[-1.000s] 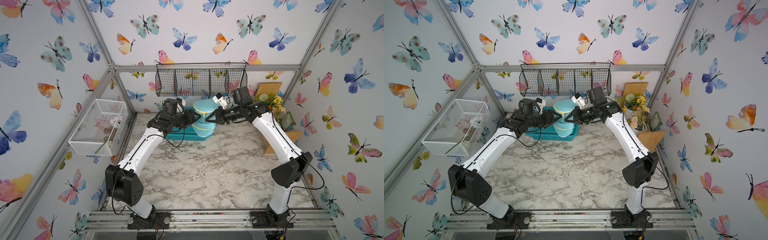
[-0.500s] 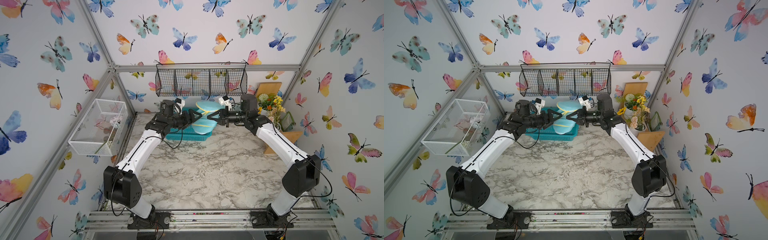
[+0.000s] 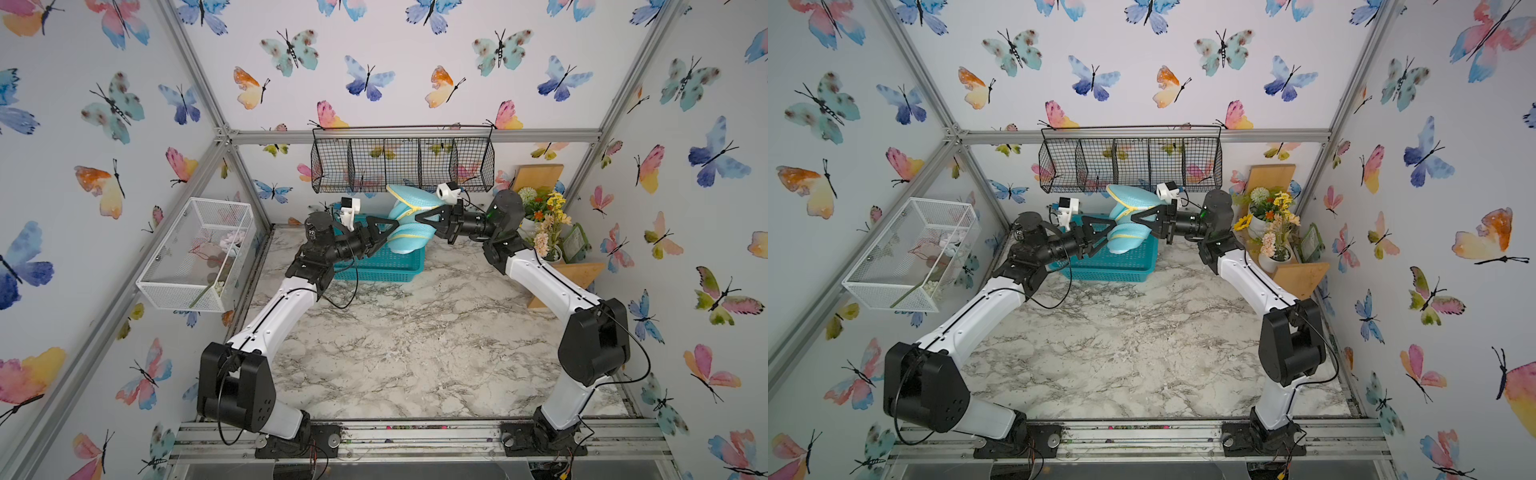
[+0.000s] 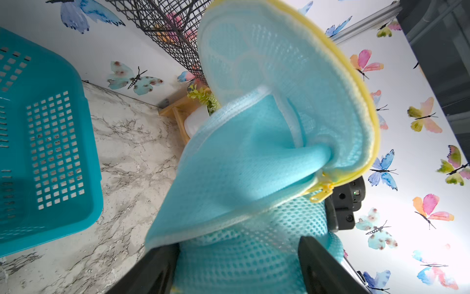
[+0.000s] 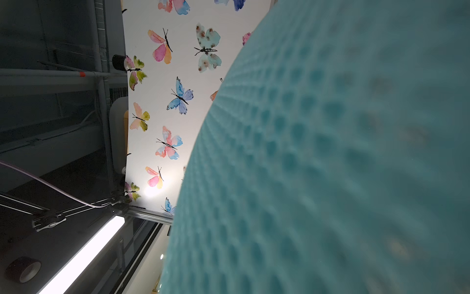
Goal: Turn the laundry bag inside out
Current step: Turn over the laundry bag.
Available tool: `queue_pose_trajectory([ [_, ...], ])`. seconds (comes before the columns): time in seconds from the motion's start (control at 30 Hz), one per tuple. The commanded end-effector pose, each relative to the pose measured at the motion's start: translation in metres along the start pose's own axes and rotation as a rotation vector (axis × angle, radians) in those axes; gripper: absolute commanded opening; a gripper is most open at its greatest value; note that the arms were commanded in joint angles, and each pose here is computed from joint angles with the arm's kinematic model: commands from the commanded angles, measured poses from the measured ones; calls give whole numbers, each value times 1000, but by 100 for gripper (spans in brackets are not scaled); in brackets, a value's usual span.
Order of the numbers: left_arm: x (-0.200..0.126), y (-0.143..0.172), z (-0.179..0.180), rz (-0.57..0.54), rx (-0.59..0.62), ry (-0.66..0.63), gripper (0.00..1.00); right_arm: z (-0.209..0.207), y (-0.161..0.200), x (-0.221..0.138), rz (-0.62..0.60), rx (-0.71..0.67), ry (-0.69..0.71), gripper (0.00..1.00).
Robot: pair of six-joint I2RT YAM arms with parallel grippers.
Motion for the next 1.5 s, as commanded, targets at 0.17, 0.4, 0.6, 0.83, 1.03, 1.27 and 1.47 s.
queue_pose_trajectory([
  [0.17, 9, 7, 5, 21, -188, 94, 78, 11, 21, 4, 65, -170, -43, 3],
  [0.4, 10, -3, -5, -8, -206, 148, 74, -16, 18, 6, 63, -125, 31, 3],
  [0.6, 11, -7, -18, 13, -192, 188, 73, -28, 13, 6, 57, -87, 16, 3],
  [0.83, 8, 26, 13, 152, -203, 32, 73, 7, 9, 9, 69, -154, -82, 2],
  [1.03, 3, 54, 53, 303, -196, -179, 69, 25, 1, 12, 86, -255, -6, 3],
  [1.27, -4, 66, 79, 468, -134, -384, 66, 43, -16, 6, 31, -370, 190, 2],
  [1.47, 9, 92, 79, 554, -182, -339, 68, 52, -16, 4, 4, -406, 199, 3],
])
Point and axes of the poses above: each gripper's point midway between its finger pads, its own x axis out along the fingers, its own z axis along the line the jaws close on, y = z × x, the point moved 2 cm from there along -x, back along the fingers, and after that the axes turned 11 degrees about x, right-handed, at the moved point
